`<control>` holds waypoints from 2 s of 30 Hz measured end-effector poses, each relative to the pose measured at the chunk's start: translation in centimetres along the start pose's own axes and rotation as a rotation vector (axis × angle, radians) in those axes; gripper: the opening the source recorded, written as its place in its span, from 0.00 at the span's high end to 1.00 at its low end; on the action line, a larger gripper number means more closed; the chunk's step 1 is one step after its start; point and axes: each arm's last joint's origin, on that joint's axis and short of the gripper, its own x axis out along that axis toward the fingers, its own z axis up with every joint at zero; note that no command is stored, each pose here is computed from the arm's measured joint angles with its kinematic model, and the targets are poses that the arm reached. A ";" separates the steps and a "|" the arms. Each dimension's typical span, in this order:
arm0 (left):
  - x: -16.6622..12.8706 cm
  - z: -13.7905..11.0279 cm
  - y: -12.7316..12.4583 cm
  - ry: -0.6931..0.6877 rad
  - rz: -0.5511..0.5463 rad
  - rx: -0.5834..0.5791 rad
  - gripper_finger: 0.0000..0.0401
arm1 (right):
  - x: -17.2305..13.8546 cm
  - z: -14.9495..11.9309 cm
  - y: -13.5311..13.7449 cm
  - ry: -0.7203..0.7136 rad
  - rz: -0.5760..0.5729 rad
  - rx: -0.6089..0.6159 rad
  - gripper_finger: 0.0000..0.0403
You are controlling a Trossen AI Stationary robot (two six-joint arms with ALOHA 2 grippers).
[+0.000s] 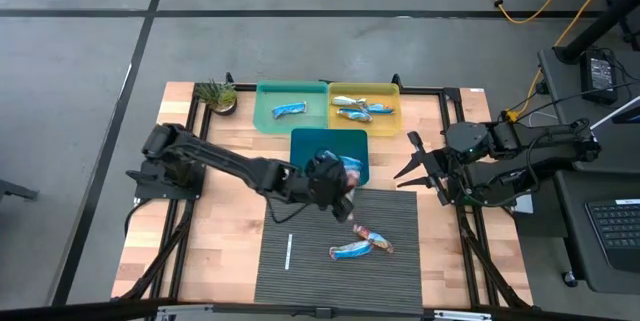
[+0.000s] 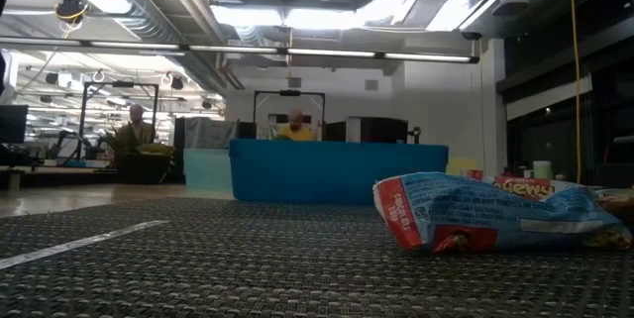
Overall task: Pick and place Granola Bars by type
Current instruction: Put the red granola bar into the green bin
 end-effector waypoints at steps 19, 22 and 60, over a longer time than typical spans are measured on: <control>-6.5 4.9 4.1 -0.064 0.172 0.045 0.92 | 0.0 0.0 0.0 0.004 -0.002 0.007 0.77; -7.4 5.7 6.0 -0.020 0.240 0.087 0.92 | 0.0 -0.1 -0.1 0.012 -0.039 0.008 0.77; -10.4 15.0 26.6 0.296 0.435 0.368 0.91 | -0.1 -0.2 -0.8 0.012 -0.292 0.359 0.77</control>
